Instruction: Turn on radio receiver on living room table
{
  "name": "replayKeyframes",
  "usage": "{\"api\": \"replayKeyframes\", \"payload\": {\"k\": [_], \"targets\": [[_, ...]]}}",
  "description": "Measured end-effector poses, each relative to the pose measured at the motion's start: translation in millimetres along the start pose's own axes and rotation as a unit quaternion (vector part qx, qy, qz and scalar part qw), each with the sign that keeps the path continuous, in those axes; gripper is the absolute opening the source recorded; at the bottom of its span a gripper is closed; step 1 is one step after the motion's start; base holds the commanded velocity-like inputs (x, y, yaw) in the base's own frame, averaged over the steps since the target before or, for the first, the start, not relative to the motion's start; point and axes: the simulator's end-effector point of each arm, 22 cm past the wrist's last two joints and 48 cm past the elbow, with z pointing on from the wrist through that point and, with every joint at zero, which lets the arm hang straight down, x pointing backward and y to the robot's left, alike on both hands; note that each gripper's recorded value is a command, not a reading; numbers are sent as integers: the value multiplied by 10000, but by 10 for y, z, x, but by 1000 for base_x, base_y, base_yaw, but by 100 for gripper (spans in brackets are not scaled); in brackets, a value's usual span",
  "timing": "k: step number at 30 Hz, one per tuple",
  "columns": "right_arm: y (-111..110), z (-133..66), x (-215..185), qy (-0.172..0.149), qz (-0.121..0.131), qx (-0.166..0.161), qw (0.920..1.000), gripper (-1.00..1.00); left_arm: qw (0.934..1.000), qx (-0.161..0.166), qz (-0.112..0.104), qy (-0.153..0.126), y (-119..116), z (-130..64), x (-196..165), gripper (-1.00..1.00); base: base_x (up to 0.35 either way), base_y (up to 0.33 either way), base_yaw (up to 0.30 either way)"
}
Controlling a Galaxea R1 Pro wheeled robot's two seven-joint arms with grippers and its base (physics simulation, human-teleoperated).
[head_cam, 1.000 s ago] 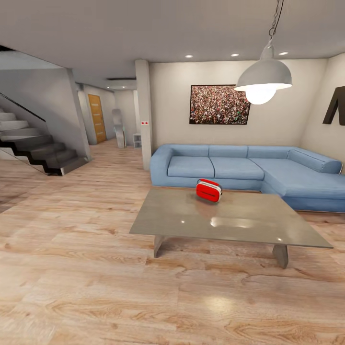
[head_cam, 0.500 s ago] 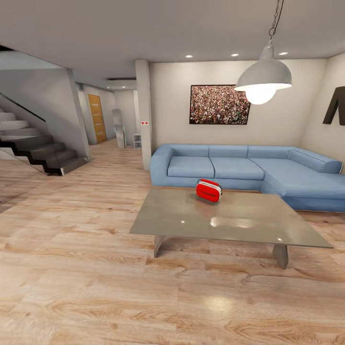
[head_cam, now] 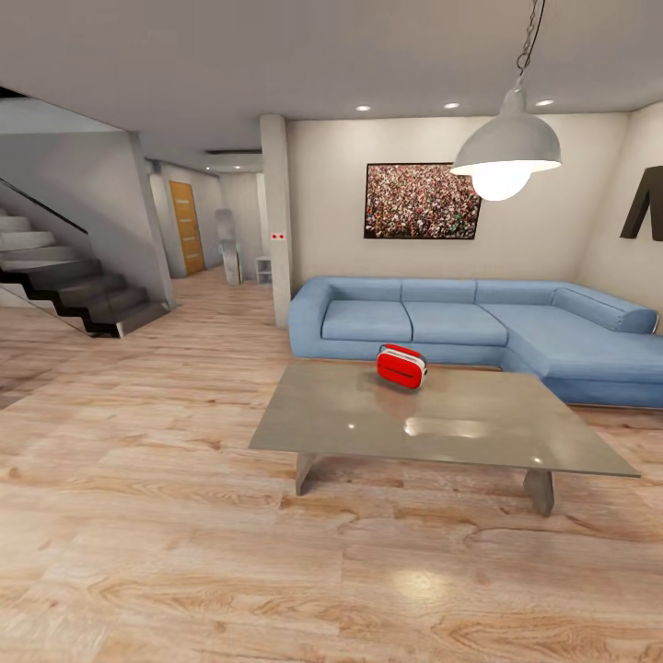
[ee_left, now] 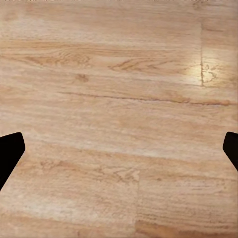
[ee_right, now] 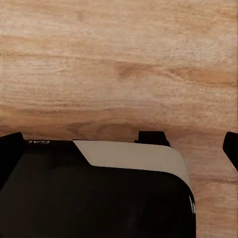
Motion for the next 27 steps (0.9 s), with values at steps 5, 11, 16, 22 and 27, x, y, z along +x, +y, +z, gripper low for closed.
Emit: {"api": "replayKeyframes", "payload": {"k": [5,11,16,22,27], "targets": [[66,17,-341,-411,23,-59,9991,100,10000,-1,-2,-6,0,0,-6,100,0,0,0],[-4,-321,-2231,-2470,22,16,9690,100,10000,6,2,6,-7,-1,6,100,0,0,0],[-12,-489,-2605,-2888,25,3,9574,100,10000,12,-2,29,-18,-2,28,100,0,0,0],[-18,-375,-2359,-2624,33,3,9650,100,10000,21,-11,45,-35,-4,43,100,0,0,-99],[-22,-371,-2345,-2611,34,14,9653,100,10000,21,-11,39,-35,-4,38,100,0,0,-252]]}}
